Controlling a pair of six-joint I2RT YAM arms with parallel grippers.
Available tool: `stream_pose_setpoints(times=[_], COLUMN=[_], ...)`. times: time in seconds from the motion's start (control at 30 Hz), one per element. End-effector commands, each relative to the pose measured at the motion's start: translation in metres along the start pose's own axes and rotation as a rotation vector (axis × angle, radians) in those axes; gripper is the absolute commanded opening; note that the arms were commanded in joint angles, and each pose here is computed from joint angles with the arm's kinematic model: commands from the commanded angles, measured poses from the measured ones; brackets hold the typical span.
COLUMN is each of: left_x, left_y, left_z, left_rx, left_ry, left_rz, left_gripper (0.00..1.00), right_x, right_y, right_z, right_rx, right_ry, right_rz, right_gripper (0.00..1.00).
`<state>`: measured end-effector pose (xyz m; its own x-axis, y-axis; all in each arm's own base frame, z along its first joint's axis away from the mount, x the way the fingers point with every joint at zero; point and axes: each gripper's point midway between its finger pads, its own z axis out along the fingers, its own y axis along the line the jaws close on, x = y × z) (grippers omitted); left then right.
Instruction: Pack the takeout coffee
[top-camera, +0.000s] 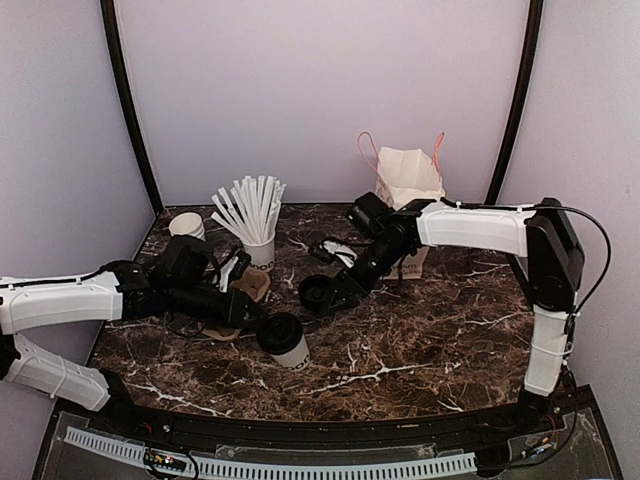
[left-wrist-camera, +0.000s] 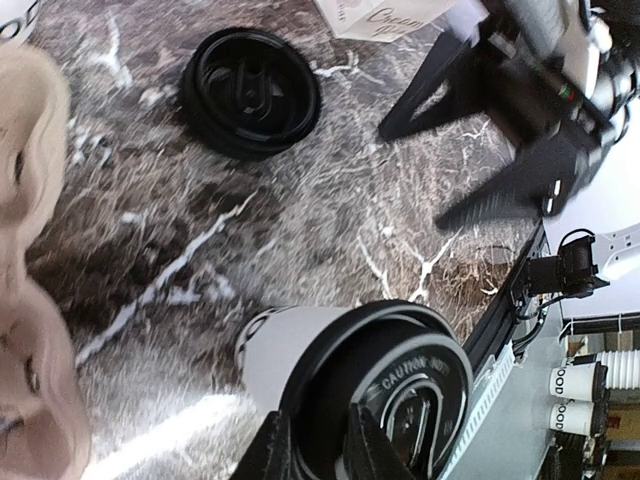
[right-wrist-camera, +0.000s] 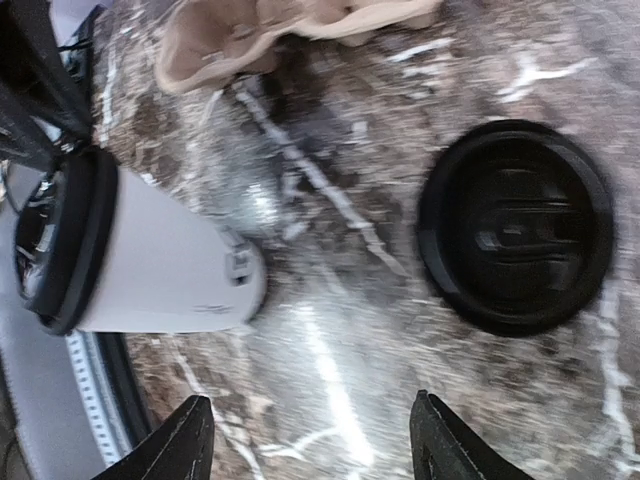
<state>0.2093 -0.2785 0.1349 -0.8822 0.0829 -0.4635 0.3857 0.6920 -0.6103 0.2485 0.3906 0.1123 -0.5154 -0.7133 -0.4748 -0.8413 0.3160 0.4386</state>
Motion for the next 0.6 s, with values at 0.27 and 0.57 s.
stream_pose_setpoints(times=[0.27,0.57], left_x=[-0.001,-0.012], left_y=[-0.006,-0.024], left_z=[-0.026,-0.032], left_rx=[0.0,0.057], left_ry=[-0.054,-0.08], left_rz=[-0.047,0.017], left_gripper=[0.33,0.34], right_x=[-0.01,0.002], right_y=[0.001,0.02], right_z=[-0.031,-0.037], right_rx=[0.014,-0.059], right_ry=[-0.043,-0.042], right_rz=[-0.088,-0.11], right_gripper=[0.69,0.68])
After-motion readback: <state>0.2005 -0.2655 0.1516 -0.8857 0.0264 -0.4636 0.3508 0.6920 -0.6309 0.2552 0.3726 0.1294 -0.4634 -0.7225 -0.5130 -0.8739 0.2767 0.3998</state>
